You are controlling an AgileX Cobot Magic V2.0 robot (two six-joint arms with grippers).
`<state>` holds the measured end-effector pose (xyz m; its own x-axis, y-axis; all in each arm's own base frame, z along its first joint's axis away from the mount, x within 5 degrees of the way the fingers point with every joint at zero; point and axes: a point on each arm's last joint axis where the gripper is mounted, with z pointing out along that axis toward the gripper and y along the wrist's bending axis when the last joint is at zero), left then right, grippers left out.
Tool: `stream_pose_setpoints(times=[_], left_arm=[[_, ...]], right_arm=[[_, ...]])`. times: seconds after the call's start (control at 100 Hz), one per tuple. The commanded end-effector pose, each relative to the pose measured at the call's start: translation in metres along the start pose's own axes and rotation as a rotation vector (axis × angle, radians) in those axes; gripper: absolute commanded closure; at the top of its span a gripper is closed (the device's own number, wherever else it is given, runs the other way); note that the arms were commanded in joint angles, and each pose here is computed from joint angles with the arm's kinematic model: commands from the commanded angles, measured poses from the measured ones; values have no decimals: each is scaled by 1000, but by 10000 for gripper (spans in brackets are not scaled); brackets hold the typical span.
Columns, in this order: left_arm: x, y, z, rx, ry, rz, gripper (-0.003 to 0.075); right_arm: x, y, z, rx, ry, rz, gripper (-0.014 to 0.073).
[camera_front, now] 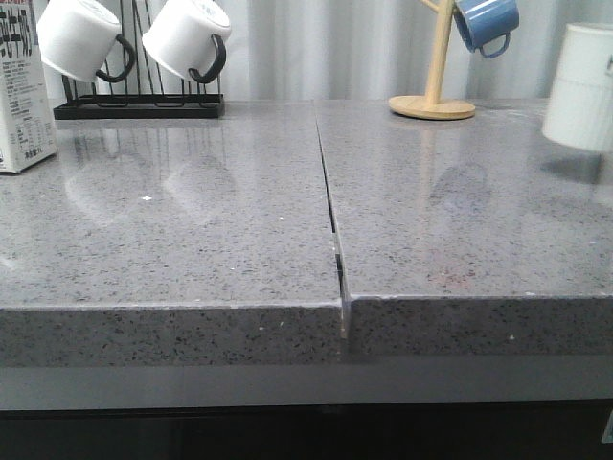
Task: Place milk next to cup
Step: 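Grasp the white HOME mug by its handle with the right gripper, then carry the mug toward the table center and lower it down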
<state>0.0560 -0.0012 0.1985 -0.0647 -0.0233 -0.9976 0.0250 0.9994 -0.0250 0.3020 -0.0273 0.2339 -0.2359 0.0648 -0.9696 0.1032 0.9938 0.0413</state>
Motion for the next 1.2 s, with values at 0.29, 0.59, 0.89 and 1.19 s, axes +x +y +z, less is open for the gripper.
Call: stream_pose_setpoints(times=[0.29,0.59,0.89,1.19], left_arm=[[4,-1,0,10,-76,-9,741],[4,-1,0,10,-76,-9,741],[4,-1,0,10,-76,-9,741],[4,-1,0,10,-76,-9,741]], right_arm=[[-52,78,-19,-258,-180,-44,662],[-51,137,-11,-400,-193,7,661],[-34,168,11,-450,-143,-3,660],[-17,171,22,-444,-112,-13,660]])
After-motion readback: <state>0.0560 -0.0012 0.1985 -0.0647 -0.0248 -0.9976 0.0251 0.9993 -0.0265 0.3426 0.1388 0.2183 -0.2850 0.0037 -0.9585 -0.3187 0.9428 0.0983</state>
